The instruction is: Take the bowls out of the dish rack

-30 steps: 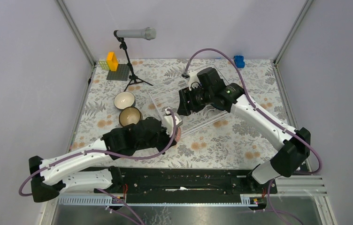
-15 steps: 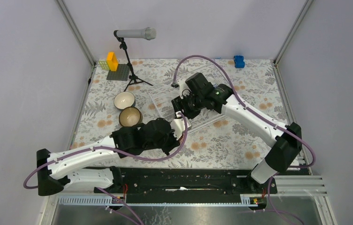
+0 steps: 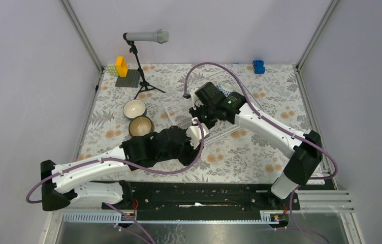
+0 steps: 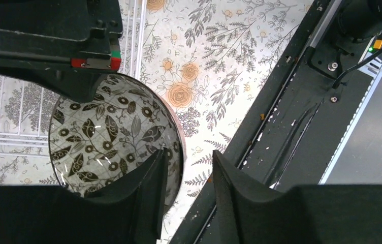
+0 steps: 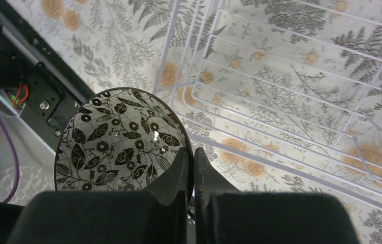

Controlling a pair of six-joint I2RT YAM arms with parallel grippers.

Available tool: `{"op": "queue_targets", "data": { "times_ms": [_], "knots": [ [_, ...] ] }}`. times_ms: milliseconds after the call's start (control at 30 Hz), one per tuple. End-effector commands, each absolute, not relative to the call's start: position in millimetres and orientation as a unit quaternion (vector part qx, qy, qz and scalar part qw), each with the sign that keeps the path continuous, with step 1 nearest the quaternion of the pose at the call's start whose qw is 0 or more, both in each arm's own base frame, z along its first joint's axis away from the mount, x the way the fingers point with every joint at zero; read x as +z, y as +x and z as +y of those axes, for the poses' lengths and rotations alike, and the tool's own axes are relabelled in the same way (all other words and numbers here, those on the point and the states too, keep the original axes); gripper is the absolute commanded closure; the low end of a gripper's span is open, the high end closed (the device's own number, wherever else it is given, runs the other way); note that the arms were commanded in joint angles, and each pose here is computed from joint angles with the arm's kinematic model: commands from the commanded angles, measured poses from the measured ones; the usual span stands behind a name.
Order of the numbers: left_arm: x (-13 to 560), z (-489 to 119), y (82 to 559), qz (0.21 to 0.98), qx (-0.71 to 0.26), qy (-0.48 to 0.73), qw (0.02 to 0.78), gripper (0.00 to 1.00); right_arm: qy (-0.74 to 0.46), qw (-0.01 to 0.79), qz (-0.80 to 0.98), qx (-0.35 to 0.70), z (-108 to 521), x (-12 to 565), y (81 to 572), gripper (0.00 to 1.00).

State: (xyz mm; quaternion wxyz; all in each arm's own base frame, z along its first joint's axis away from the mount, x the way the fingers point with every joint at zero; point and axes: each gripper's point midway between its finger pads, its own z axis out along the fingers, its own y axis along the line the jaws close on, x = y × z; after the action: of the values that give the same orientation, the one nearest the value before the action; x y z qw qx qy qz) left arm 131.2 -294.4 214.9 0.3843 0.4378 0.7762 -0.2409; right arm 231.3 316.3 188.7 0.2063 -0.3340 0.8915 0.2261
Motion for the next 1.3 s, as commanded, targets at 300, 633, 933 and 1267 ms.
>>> {"op": "queue_targets", "data": {
  "times_ms": [300,633,933,1267],
  "knots": [
    [298,-270,152,0.745,-0.302,0.284,0.523,0.01,-0.161,0.415,0.883,0.15,262,257,290,1.0],
    [295,-218,189,0.805,-0.238,0.03,0.542,0.01,0.111,0.479,0.868,0.076,121,252,319,1.0],
    [247,-225,219,0.836,-0.254,0.026,0.486,0.01,0.298,0.486,0.819,-0.065,-8,220,283,1.0],
    [209,-219,237,0.859,-0.258,-0.046,0.439,0.01,0.427,0.447,0.783,-0.068,-39,144,255,1.0]
  ]
}}
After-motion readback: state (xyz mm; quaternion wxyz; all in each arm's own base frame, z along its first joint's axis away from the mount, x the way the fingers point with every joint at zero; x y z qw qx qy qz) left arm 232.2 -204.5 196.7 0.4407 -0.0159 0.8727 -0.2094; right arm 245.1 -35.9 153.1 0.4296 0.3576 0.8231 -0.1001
